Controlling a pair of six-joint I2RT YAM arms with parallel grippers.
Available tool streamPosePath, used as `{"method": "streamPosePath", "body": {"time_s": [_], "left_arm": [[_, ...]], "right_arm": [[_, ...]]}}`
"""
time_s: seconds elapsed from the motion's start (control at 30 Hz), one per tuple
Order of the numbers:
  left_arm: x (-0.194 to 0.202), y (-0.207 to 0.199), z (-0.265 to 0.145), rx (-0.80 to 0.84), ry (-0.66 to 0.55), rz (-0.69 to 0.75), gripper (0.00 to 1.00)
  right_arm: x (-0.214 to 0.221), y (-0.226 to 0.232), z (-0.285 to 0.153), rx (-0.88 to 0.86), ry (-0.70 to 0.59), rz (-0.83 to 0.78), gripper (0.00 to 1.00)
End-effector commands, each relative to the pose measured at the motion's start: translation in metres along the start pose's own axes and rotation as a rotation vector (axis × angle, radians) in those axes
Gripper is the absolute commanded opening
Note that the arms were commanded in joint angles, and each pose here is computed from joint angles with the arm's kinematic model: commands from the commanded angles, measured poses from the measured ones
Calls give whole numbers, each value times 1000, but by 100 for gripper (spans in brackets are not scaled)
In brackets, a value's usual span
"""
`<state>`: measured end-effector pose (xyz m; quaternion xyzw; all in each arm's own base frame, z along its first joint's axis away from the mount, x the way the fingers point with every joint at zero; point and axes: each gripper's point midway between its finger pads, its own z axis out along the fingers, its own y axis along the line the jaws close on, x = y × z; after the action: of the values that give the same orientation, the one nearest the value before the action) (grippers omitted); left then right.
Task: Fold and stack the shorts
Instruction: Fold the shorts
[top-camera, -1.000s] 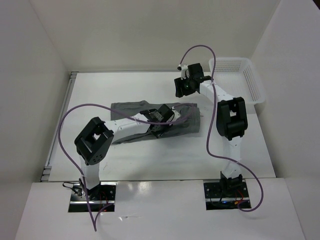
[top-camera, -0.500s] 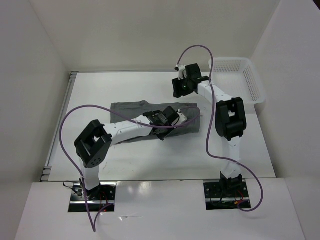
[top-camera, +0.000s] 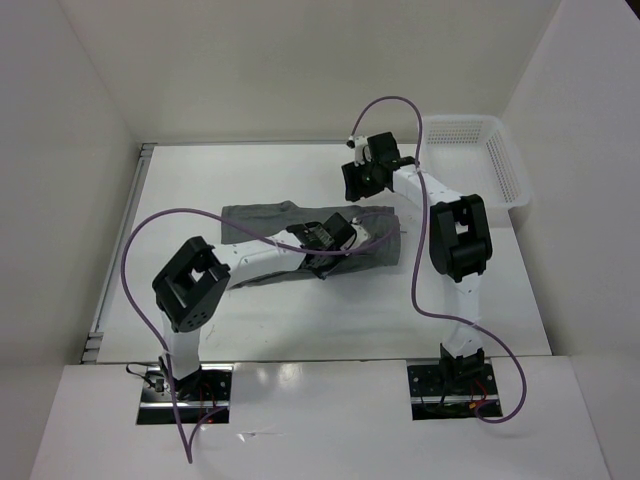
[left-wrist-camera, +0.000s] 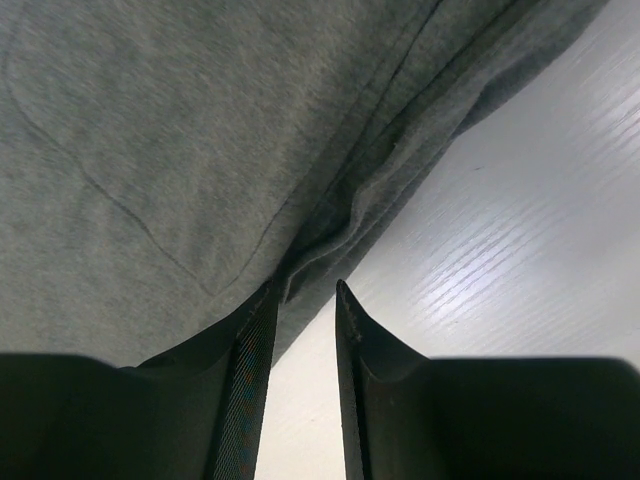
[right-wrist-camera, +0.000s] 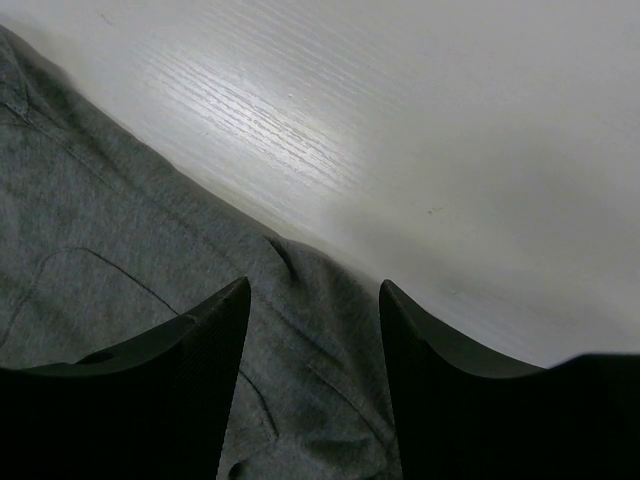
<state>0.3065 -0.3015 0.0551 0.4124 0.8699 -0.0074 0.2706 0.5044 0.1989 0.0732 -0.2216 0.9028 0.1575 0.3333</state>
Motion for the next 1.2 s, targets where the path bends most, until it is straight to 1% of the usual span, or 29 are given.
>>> {"method": "streamPosePath", "body": {"time_s": [0.0, 0.1, 0.3, 0.4, 0.53, 0.57, 0.63, 0.67, 0.7, 0.73, 0.8, 0.83, 0.97, 1.03, 1.07, 1.13, 1.17], "left_arm": [[9, -5, 6, 31, 29, 3, 37], [13, -8, 6, 50, 41, 5, 37], [14, 7, 13, -7, 38, -13, 38], [12, 7, 13, -8, 27, -15, 38], [22, 10, 21, -19, 58, -17, 38], [22, 14, 21, -23, 61, -25, 35], [22, 10, 22, -2, 59, -26, 30], [22, 10, 22, -2, 59, -26, 26], [22, 10, 22, -2, 59, -26, 14], [22, 8, 22, 11, 58, -26, 9], [25, 6, 21, 22, 69, -24, 3], [20, 5, 20, 31, 57, -26, 0], [28, -4, 8, 94, 93, -22, 0], [29, -8, -1, 126, 96, -23, 0], [35, -12, -3, 147, 120, -21, 0], [32, -18, -15, 197, 107, -25, 0], [38, -21, -18, 214, 131, -24, 0]], "right_arm": [[-20, 8, -17, -5, -62, -27, 60], [-20, 7, -17, -4, -62, -37, 60], [-20, 7, -17, -4, -62, -37, 60], [-12, 7, -14, -6, -44, -43, 60], [-1, 7, -12, -8, -16, -46, 60], [6, 6, -12, -10, 3, -65, 60], [9, 14, -11, -39, 14, -99, 63], [11, 19, -11, -56, 22, -140, 65], [11, 18, -11, -57, 22, -158, 66], [11, 23, -9, -64, 22, -180, 68], [16, 23, -10, -67, 41, -198, 69], [13, 24, -8, -79, 35, -207, 69], [10, 39, -13, -151, 39, -260, 73], [16, 40, -11, -164, 53, -265, 74], [16, 40, -11, -164, 54, -265, 74], [18, 47, -11, -192, 59, -287, 76], [18, 47, -11, -192, 59, -288, 76]]}}
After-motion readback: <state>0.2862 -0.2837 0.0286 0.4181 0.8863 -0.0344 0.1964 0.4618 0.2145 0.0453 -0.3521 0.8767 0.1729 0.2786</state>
